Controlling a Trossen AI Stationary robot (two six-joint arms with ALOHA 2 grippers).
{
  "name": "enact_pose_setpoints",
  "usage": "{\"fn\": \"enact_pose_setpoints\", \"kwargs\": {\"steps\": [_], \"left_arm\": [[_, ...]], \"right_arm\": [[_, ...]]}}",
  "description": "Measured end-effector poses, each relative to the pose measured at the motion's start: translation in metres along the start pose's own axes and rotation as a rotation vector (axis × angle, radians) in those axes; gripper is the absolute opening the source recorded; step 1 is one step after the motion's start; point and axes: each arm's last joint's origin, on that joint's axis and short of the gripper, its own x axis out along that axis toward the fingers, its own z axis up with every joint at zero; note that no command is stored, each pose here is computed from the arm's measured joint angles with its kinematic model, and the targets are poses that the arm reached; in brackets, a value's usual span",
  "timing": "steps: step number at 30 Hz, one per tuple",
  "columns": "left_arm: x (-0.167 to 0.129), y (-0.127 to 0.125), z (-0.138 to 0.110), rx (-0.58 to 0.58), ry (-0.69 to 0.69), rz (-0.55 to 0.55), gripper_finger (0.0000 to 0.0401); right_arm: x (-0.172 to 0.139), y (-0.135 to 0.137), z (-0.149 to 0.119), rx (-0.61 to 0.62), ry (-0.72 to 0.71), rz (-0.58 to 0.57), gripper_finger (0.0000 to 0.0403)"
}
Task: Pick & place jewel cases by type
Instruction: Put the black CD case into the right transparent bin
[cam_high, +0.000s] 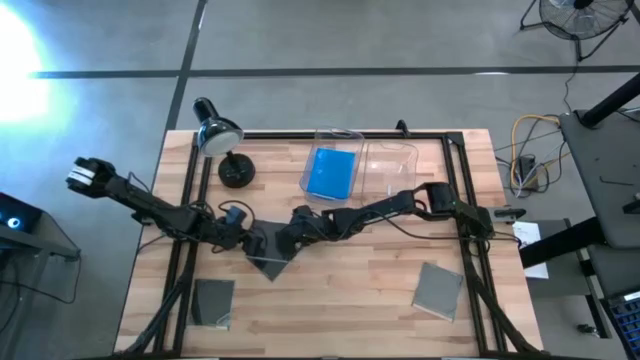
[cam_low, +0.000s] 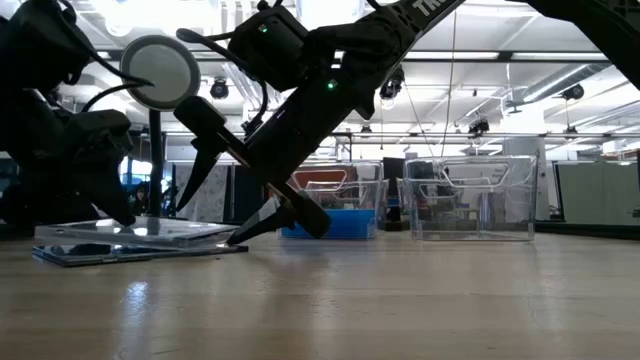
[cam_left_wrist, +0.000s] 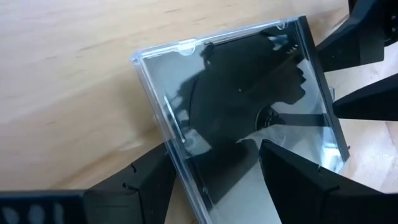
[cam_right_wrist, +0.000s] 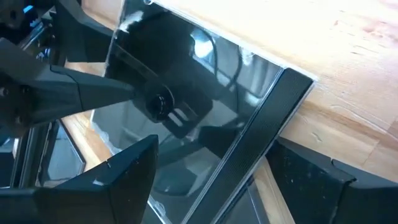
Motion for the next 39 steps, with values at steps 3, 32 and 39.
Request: {"fn": "enact_pose_setpoints", "kwargs": {"steps": [3, 32, 39], "left_arm": [[0.0, -0.003, 0.001, -0.007, -0.004, -0.023, 0.0213], [-0.021, -0.028, 0.007, 0.164, 0.063, -0.267, 0.0213], [-0.048, -0.048, 0.023, 0.144, -0.047, -0.402, 0.0213]], "right_arm": [[-0.006, 0.004, 0.002, -0.008, 0.001, 0.008, 0.0289], [-0.103, 0.065, 0.015, -0.364, 0.058, 0.225, 0.0084], [-0.132, 0.066, 0.02, -0.388, 0.061, 0.161, 0.0013]]}}
